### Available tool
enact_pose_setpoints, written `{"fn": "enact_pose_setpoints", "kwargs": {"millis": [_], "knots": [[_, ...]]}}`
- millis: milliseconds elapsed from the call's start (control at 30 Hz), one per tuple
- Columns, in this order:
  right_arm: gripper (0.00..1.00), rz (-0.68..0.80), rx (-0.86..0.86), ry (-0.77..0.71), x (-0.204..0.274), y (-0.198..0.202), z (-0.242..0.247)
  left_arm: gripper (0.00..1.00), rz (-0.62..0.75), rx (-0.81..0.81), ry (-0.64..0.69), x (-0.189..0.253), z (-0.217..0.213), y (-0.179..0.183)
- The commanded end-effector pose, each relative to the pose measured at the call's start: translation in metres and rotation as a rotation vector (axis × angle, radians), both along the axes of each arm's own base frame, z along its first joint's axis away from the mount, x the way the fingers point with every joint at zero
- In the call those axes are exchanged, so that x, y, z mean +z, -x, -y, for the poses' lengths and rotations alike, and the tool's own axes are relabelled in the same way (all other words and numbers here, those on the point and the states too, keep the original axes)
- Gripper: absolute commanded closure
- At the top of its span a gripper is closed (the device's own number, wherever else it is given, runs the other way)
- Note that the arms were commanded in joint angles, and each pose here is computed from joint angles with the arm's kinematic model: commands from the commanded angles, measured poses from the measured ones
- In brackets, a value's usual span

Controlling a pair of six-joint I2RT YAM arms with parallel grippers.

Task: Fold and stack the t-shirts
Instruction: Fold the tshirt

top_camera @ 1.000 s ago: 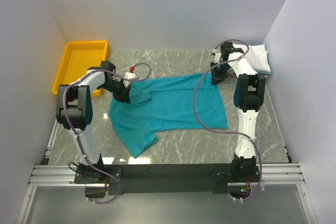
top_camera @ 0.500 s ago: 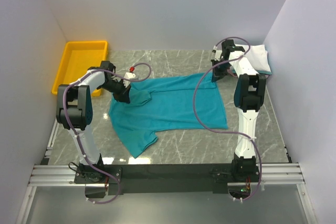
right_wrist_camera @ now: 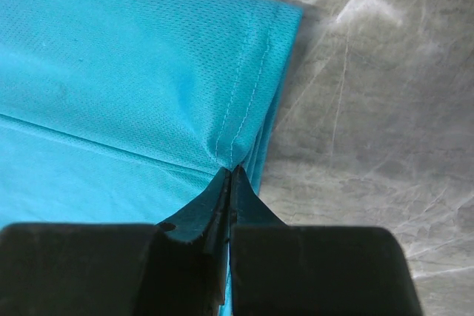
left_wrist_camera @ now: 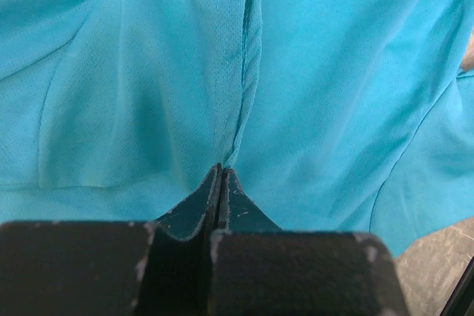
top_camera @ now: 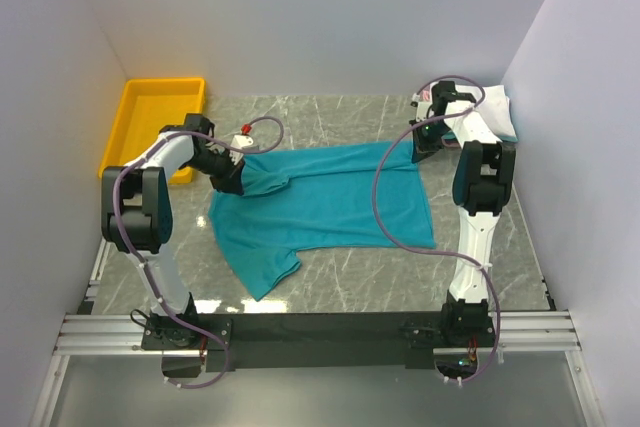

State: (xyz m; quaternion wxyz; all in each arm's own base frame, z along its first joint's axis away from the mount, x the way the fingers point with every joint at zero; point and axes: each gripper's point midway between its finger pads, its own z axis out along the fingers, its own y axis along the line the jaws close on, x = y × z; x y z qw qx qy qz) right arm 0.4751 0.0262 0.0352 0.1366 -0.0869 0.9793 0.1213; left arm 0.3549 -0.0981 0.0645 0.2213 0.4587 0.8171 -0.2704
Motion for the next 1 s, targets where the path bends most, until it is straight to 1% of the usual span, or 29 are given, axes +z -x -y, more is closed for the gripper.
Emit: {"fn": "enact_pose_setpoints", "kwargs": {"millis": [0, 300, 467, 500, 533, 567, 600, 633, 667, 700, 733, 833, 867, 900, 933, 967], "knots": [[1.0, 0.054, 0.035, 0.03, 0.019, -0.006, 0.003, 0.99, 0.022, -0.025, 0.03, 0.009, 0.005, 0.0], [1.0, 0.037, 0.061, 0.102, 0.01, 0.004, 0.012, 0.99, -0.027, -0.061, -0.01, -0.01, 0.004, 0.016], [1.0, 0.006, 0.08, 0.127, 0.002, 0.009, 0.014, 0.99, -0.053, -0.06, -0.047, -0.023, -0.001, 0.019], [0.97, 0.002, 0.085, 0.127, 0.002, 0.01, 0.013, 0.99, -0.058, -0.055, -0.054, -0.024, -0.002, 0.019], [0.94, 0.0, 0.088, 0.128, 0.003, 0.011, 0.014, 0.96, -0.06, -0.052, -0.061, -0.026, -0.003, 0.018], [0.89, 0.0, 0.099, 0.128, 0.004, 0.011, 0.013, 0.9, -0.067, -0.048, -0.066, -0.026, -0.004, 0.019], [0.72, 0.0, 0.104, 0.125, 0.007, 0.011, 0.013, 0.84, -0.067, -0.046, -0.06, -0.021, -0.003, 0.017], [0.66, 0.009, 0.109, 0.13, 0.014, 0.009, 0.013, 0.74, -0.062, -0.042, -0.047, -0.015, -0.003, 0.016], [0.61, 0.038, 0.111, 0.135, 0.024, 0.006, 0.015, 0.71, -0.046, -0.024, -0.025, -0.005, -0.005, 0.012], [0.53, 0.06, 0.112, 0.138, 0.032, 0.003, 0.016, 0.69, -0.024, -0.015, 0.011, 0.008, -0.003, 0.006], [0.52, 0.1, 0.119, 0.142, 0.042, -0.004, 0.016, 0.65, -0.001, 0.005, 0.029, 0.018, -0.006, 0.0], [0.5, 0.219, 0.115, 0.119, 0.078, -0.02, 0.01, 0.63, 0.076, 0.115, 0.091, 0.05, -0.025, -0.032], [0.5, 0.246, 0.116, 0.108, 0.086, -0.024, 0.005, 0.62, 0.076, 0.165, 0.109, 0.056, -0.027, -0.04], [0.51, 0.26, 0.12, 0.108, 0.09, -0.028, 0.002, 0.62, 0.096, 0.197, 0.11, 0.06, -0.029, -0.049], [0.52, 0.285, 0.137, 0.108, 0.095, -0.034, -0.012, 0.62, 0.16, 0.221, 0.103, 0.064, -0.031, -0.067], [0.53, 0.28, 0.14, 0.108, 0.09, -0.037, -0.017, 0.62, 0.156, 0.275, 0.114, 0.065, -0.031, -0.073]]}}
